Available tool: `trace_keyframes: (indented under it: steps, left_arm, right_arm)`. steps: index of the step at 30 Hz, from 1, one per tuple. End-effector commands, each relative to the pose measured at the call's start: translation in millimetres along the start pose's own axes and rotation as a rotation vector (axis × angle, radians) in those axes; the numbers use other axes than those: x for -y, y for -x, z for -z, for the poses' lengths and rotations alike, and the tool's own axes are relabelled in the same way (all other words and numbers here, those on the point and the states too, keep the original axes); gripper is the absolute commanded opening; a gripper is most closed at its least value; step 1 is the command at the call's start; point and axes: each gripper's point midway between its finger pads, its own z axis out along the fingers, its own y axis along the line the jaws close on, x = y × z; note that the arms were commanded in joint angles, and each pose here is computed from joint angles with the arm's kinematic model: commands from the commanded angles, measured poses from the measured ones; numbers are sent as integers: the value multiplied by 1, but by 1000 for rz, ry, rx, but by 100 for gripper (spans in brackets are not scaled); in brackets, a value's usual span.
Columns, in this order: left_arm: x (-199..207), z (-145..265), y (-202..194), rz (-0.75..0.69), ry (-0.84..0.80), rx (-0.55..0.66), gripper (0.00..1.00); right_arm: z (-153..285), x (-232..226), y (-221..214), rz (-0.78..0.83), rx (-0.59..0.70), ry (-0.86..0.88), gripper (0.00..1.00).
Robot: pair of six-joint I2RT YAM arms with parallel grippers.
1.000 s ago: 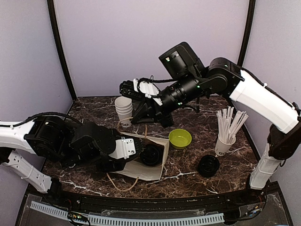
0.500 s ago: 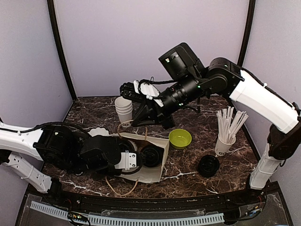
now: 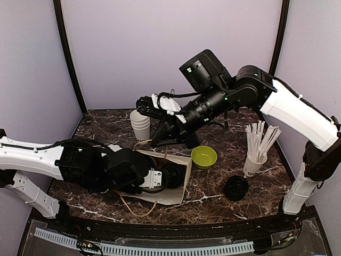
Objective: Pack the takeout coffee
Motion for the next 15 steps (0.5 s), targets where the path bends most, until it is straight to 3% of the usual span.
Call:
trace_keyframes:
  steps: [1, 15]
  left_arm:
    - [5, -7, -4, -15, -33, -6, 47]
    - [17, -29, -6, -76, -37, 6, 47]
  right_arm:
    - [12, -7, 20, 37, 59, 10, 0]
    - [7, -6, 32, 11, 101, 37, 0]
